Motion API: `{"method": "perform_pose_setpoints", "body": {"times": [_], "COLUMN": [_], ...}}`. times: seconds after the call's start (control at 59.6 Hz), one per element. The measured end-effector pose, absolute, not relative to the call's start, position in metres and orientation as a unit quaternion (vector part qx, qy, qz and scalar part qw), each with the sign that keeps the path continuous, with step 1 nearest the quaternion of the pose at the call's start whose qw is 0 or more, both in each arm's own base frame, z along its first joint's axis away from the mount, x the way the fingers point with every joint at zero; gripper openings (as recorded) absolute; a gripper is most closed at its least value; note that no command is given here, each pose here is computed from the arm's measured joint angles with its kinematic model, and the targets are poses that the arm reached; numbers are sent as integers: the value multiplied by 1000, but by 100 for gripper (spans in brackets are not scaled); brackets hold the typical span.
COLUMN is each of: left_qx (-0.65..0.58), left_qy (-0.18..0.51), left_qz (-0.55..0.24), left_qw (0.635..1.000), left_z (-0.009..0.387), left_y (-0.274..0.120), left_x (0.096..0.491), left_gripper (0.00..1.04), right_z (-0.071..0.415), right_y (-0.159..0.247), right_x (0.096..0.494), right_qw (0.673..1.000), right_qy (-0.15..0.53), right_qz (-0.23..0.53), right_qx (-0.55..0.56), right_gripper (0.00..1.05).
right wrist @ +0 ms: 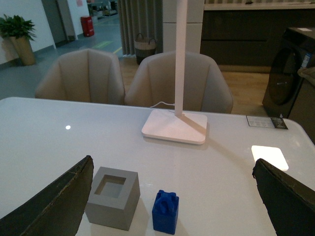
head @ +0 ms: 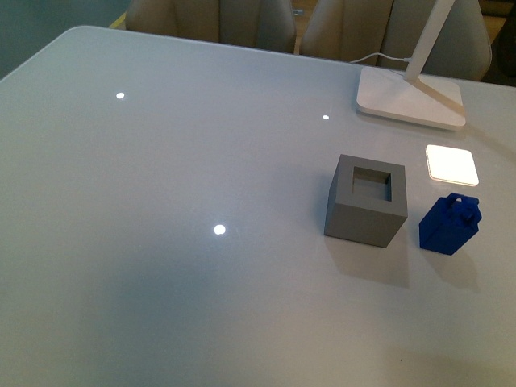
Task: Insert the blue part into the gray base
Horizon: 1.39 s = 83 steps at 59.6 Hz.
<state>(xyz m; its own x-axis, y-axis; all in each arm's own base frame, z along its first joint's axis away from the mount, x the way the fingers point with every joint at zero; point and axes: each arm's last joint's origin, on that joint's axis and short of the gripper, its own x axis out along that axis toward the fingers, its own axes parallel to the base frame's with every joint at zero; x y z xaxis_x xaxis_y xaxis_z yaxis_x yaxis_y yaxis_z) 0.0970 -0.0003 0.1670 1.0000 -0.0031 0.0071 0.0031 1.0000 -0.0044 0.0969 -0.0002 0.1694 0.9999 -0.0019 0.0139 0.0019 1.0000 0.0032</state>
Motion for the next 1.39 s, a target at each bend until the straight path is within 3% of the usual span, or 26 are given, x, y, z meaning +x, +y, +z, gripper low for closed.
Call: {"method": "perform_pose_setpoints", "body": {"times": [0.604, 0.738, 1.04, 1.392], "left_qx": [-2, -2, -2, -2], "left_qy": [-4, -4, -4, -4], "left_qz": [-2, -1, -1, -2], "left_qw": [1000, 1000, 1000, 1000], "left_z": [167, 167, 167, 167], "left_y": [0, 0, 0, 0], "left_x": [97, 97, 97, 97], "left_gripper": [97, 97, 97, 97], "right_z": [169, 174, 196, 129], "right_y": [0, 9, 11, 10], "right_x": [97, 103, 188, 296], "right_qw": [1000, 971, 947, 883], "right_qy": [-2, 209, 298, 455], "right_qz": [-6, -114, -111, -87], "right_qx": [2, 6, 46, 81], "right_gripper": [96, 96, 96, 96]}}
